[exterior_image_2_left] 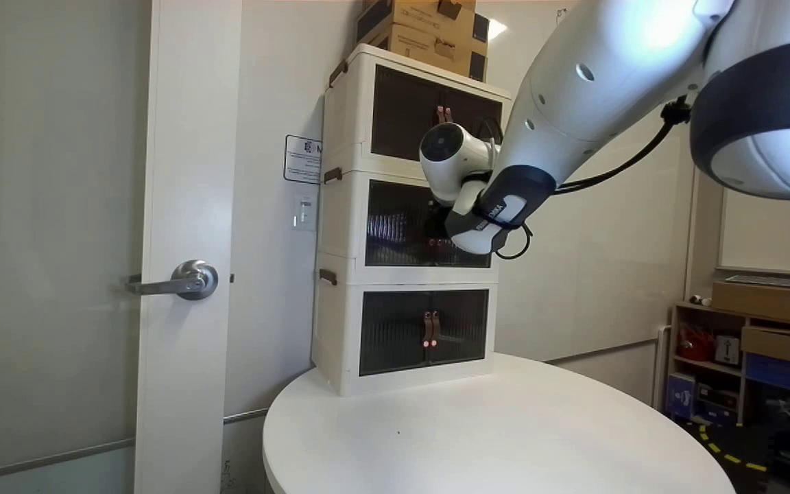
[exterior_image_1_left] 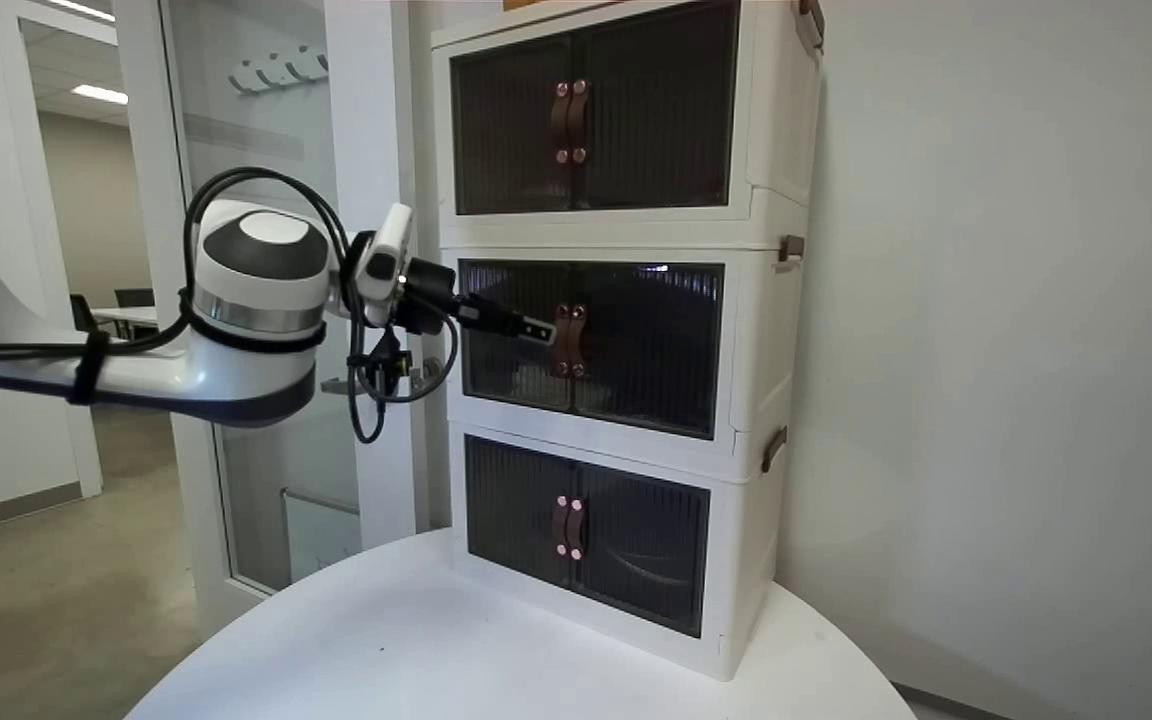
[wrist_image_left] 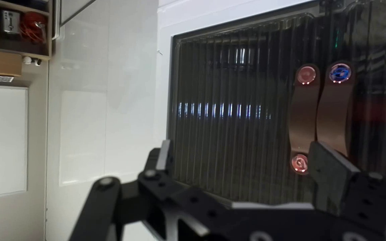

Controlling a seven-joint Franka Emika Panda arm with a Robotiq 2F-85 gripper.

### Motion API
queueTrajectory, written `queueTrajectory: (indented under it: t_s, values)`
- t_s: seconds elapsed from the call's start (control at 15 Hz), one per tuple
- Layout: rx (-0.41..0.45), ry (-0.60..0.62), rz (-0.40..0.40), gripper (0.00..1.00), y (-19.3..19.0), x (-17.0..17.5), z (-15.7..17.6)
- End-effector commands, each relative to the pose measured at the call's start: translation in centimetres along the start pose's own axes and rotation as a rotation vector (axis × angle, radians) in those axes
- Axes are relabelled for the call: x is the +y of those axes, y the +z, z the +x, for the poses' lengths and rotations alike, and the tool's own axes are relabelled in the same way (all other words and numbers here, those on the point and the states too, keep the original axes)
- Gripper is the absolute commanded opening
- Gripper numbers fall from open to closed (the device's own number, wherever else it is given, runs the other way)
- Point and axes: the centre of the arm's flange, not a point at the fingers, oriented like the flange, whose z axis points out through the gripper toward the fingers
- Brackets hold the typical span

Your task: Open the middle shelf compartment

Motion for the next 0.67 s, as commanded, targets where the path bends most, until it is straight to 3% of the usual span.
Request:
queueTrajectory:
  t_s: [0.0, 0.6]
  values:
    - [0.008, -0.027, 0.014, 1.00, 1.2, -0.9, 0.6]
    - [0.002, -0.025, 0.009, 1.00, 0.6, 0.3, -0.2]
